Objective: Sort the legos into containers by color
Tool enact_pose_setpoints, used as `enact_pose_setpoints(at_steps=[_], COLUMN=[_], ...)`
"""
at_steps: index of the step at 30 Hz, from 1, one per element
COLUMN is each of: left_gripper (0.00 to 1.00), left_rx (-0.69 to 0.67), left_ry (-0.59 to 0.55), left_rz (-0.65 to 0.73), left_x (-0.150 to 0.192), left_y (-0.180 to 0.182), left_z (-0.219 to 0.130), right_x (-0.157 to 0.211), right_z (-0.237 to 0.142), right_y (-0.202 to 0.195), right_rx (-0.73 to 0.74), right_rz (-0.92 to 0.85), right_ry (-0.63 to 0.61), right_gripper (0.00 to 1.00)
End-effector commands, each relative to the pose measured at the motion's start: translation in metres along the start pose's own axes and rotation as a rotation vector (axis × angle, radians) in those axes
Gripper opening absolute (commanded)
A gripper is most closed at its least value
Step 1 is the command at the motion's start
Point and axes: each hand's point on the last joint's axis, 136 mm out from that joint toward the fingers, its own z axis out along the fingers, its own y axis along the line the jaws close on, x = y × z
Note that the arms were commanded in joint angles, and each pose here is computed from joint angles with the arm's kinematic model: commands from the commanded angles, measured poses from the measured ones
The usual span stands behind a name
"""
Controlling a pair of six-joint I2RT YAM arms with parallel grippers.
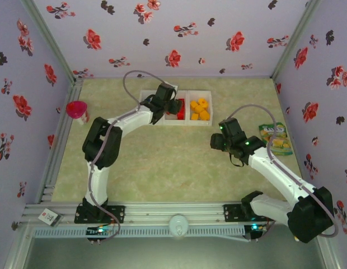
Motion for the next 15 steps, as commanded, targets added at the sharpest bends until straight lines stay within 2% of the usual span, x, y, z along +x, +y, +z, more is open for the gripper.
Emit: enact_pose_setpoints(at_steps=[1,7,15], left_gripper=[0.53,0.57,0.59], left_rx=[0.026,0.033,0.012], left_ry=[-0.103,-0.14,-0.165], left_rz=[-0.01,-0.029,-0.062], left_x=[-0.037,-0.027,-0.007], left_y=[0.001,0.01,0.024], left_z=[-0.052,-0.108,-0.156], right_x=[0.008,0.014,0.012], right_z=[0.005,0.026,0.053], right_y=[-0.014,-0.033,-0.044], right_rx=[0.062,0.118,0.072], right_rz=[0.02,0.116,0.243], right_ry=[0.023,0.073,0.113], right_gripper=[0.67,0.76,0.86])
